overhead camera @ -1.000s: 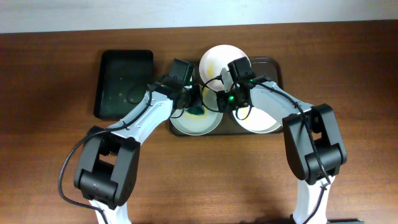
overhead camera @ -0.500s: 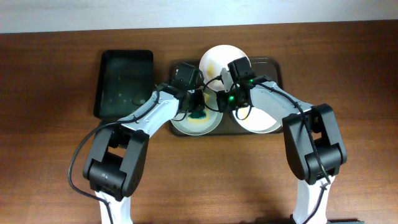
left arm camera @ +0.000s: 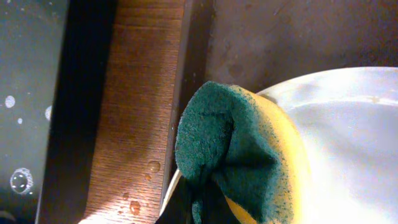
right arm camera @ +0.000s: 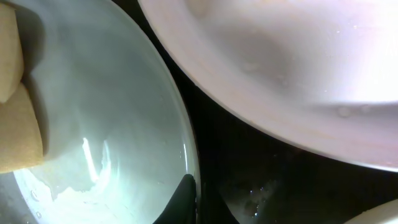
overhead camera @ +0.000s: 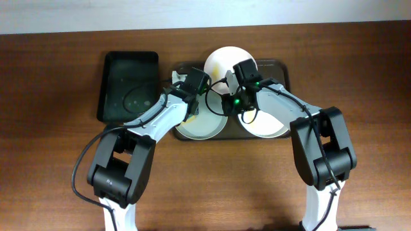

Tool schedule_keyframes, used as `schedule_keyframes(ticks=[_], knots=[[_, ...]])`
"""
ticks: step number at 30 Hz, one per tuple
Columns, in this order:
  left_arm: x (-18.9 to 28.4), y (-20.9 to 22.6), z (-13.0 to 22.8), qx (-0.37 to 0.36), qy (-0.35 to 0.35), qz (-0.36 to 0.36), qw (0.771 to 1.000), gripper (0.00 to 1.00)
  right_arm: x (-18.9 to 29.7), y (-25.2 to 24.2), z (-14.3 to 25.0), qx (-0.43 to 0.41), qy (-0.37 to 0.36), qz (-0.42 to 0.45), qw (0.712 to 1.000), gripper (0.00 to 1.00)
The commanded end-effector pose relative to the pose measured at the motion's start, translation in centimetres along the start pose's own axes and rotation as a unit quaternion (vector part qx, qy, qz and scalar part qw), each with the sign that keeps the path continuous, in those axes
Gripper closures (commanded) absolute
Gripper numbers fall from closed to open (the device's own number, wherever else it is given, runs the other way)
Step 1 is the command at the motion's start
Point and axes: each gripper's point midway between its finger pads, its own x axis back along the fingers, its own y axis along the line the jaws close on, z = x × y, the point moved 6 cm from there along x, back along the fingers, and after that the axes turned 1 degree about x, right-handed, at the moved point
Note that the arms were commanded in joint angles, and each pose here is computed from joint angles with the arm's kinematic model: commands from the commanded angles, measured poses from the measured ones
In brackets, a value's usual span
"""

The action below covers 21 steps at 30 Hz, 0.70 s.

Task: Clean dirty plates on tray and stack at the side
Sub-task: 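Scrub the pale green plate with the sponge while the right gripper holds it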

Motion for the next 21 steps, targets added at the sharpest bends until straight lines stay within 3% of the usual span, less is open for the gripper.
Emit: schedule_keyframes(ticks=[1, 4, 7, 15, 21], knots=[[2.0, -0.4, -2.3, 0.032, -0.014, 0.086, 0.996, 1.00, -0.9, -1.1, 0.8, -0.002, 0.018, 0.023, 1.000, 0.96], [2.7, -3.7, -2.0, 0.031, 0.017, 0.228, 0.973, 1.00, -0.9, -1.1, 0.8, -0.002, 0.017, 0.023, 1.000, 0.96], [3.2, -4.9, -2.3, 0.030, 0.013, 0.271, 0.962, 1.00, -0.9, -1.1, 0.8, -0.002, 0.019, 0.023, 1.000, 0.96], [-0.4, -4.7, -0.6, 0.028, 0.046, 0.233, 0.971, 1.00, -0.9, -1.1, 0.9, -0.003, 0.022, 0.023, 0.999, 0.96], [-2.5, 0.3, 0.5, 0.024, 0.053, 0.058, 0.997, 1.00, -0.9, -1.1, 1.0, -0.003, 0.023, 0.024, 0.999, 0.96]])
